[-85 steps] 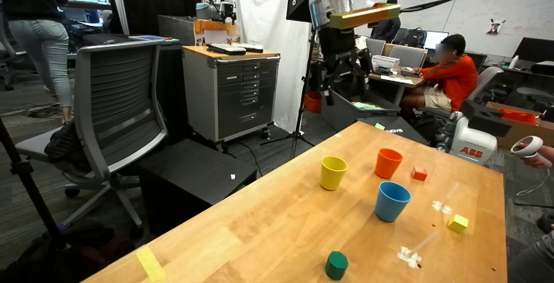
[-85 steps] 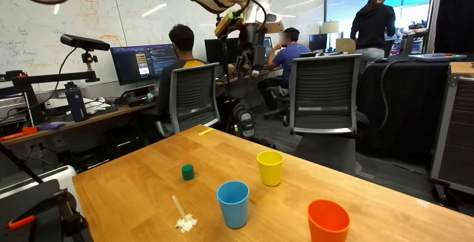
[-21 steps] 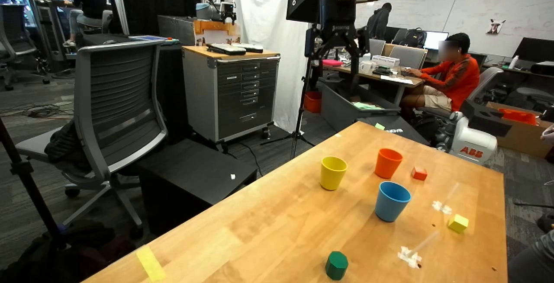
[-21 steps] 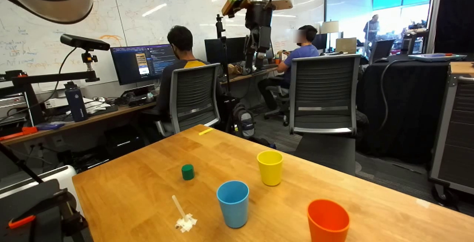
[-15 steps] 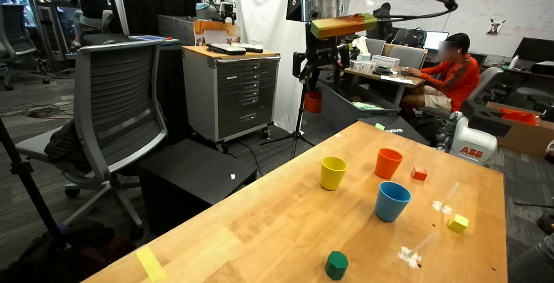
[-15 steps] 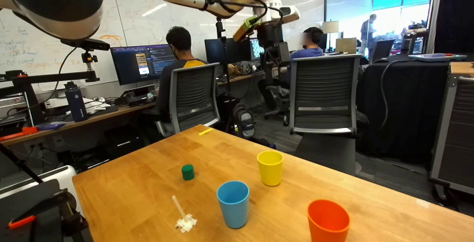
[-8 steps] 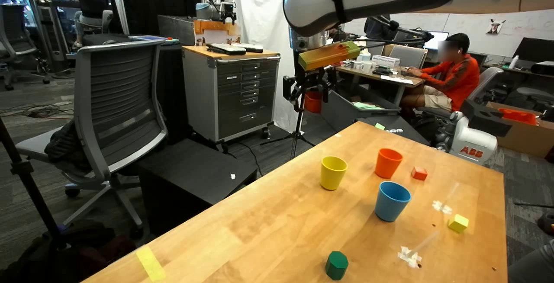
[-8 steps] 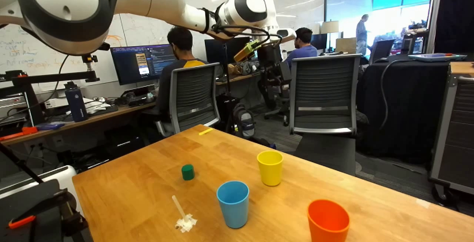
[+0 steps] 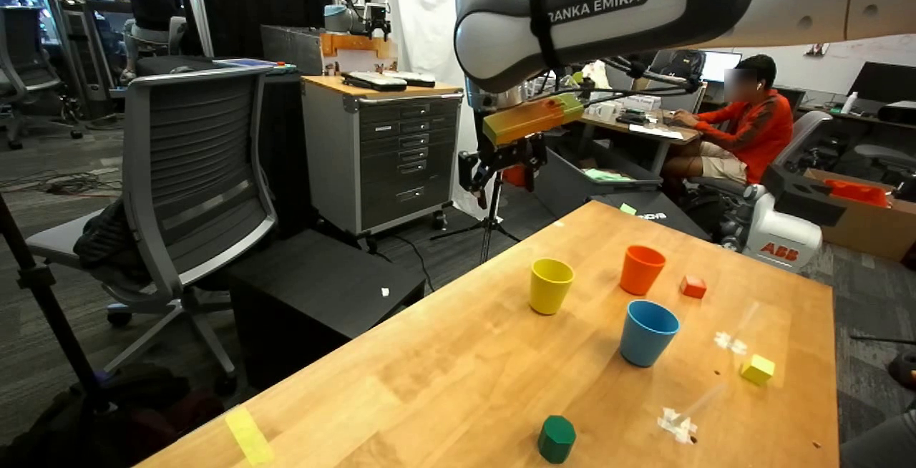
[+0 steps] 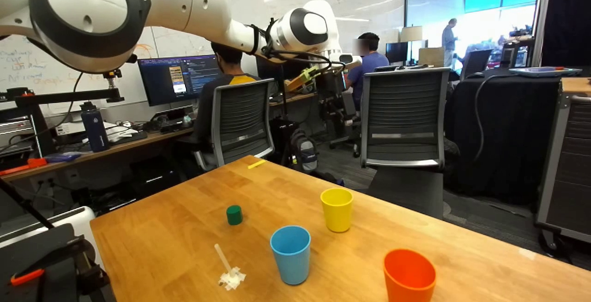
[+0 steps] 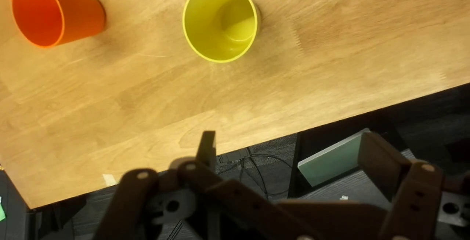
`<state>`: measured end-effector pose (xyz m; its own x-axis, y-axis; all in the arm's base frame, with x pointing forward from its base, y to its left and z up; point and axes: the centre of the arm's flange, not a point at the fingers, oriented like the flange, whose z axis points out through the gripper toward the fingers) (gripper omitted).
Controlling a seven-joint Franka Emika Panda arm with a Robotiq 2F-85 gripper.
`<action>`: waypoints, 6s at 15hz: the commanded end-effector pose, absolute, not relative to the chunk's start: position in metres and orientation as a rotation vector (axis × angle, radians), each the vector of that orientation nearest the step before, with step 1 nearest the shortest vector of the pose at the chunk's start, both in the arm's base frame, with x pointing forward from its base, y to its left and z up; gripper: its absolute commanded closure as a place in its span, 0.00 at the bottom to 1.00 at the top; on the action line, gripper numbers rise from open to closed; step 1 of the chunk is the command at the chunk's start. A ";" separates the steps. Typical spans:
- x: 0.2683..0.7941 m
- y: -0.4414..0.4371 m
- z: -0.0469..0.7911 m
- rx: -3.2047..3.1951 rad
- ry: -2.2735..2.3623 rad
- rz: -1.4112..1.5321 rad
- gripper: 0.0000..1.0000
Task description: Stack the cups into the blue cup
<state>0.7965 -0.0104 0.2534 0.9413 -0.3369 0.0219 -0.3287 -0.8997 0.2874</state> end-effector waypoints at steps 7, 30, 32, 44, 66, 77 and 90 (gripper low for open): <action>0.760 0.015 0.194 2.754 -0.365 -0.035 0.00; 0.672 -0.009 0.240 2.706 -0.120 0.134 0.00; 0.660 -0.012 0.231 2.701 -0.091 0.134 0.00; 0.637 -0.011 0.189 2.676 0.031 0.188 0.00; 0.703 0.015 0.134 2.594 0.052 0.175 0.00; 0.708 0.009 0.109 2.598 0.013 0.102 0.00; 0.713 -0.002 0.105 2.640 -0.072 0.063 0.74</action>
<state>0.6997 0.0005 0.0995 0.9980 -0.0208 0.0589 -0.0470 -0.8718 0.4876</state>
